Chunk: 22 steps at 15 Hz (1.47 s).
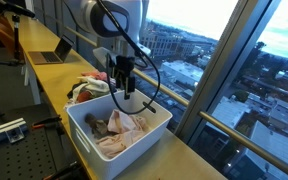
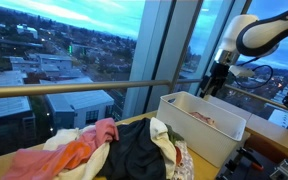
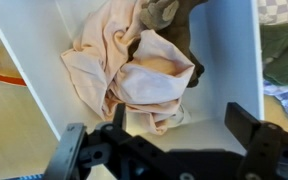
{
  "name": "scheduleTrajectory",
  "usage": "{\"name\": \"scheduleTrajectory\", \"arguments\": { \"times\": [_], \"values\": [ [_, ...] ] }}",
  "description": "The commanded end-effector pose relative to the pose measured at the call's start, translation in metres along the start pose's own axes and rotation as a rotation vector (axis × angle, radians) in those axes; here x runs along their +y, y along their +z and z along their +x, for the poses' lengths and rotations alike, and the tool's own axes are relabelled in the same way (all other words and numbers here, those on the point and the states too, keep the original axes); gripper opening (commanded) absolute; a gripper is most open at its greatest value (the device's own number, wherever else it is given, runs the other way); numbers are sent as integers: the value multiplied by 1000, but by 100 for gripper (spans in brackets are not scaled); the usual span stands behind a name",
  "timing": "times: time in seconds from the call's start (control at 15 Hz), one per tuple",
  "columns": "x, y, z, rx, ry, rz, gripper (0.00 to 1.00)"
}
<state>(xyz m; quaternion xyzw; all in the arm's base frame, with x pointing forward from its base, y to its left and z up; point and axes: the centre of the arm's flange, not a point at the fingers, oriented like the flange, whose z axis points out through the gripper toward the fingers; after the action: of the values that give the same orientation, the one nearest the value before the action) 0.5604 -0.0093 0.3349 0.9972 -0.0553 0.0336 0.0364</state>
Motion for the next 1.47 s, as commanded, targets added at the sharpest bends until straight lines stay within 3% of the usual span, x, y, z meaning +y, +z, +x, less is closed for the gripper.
{"name": "scheduleTrajectory", "arguments": {
  "times": [0.0, 0.53, 0.8, 0.87, 1.0, 1.4],
  "values": [
    [5, 61, 23, -31, -24, 36, 100],
    [-20, 212, 33, -177, -50, 47, 100],
    [-24, 248, 30, -223, -45, 45, 97],
    [-23, 249, 28, -225, -42, 42, 74],
    [-20, 243, 22, -225, -33, 42, 68],
    [-6, 196, 4, -191, 24, 86, 22]
  ]
}}
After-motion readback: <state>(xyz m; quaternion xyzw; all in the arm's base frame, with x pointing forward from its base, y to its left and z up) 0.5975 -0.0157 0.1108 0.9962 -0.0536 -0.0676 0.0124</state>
